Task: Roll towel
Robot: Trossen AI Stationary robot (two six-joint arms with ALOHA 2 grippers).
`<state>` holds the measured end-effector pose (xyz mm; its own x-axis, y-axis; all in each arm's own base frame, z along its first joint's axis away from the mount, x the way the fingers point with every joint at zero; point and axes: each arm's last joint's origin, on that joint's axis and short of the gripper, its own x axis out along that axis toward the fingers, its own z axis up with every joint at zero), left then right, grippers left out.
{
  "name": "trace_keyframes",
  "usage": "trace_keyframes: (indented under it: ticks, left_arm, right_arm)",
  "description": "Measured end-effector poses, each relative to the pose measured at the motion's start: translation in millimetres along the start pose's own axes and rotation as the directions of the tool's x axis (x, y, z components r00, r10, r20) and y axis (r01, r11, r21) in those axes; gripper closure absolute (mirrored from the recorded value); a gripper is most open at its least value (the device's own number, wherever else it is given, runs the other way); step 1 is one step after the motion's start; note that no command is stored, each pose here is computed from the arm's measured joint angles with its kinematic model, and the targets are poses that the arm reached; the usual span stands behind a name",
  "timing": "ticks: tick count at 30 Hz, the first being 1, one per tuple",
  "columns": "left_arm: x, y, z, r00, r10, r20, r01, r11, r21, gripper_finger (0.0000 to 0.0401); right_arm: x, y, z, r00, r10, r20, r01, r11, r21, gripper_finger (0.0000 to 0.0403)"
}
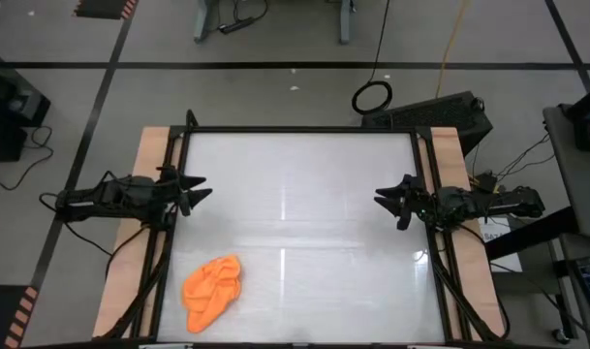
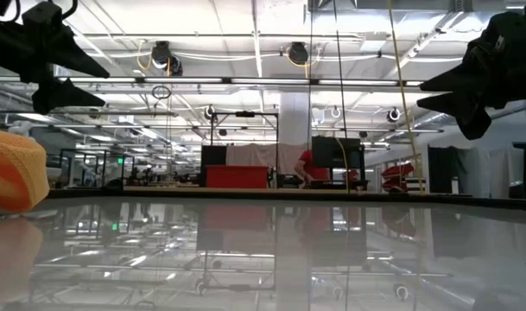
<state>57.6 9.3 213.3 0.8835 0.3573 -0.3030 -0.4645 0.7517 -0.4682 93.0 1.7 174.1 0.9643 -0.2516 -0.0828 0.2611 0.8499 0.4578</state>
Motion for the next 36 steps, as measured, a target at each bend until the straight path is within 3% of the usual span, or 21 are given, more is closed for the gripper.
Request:
trace_keyframes:
  ticks: [11, 23, 36]
  left_arm:
    - [0.0, 0.0, 0.0, 1.000, 0.000, 0.000, 0.000, 1.000, 0.004, 0.0086]
    - [0.0, 0.0, 0.1, 1.000, 0.000, 0.001, 0.000, 0.977, 0.211, 0.0086]
    - [0.0, 0.0, 0.0, 1.000, 0.000, 0.001, 0.000, 0.977, 0.214, 0.0086]
  right_arm:
    - [0.0, 0.0, 0.0, 1.000, 0.000, 0.000, 0.000, 1.000, 0.000, 0.0252]
    - [0.0, 0.0, 0.0, 1.000, 0.000, 0.000, 0.000, 1.000, 0.000, 0.0252]
    - [0.0, 0.0, 0.0, 1.000, 0.000, 0.000, 0.000, 1.000, 0.000, 0.0252]
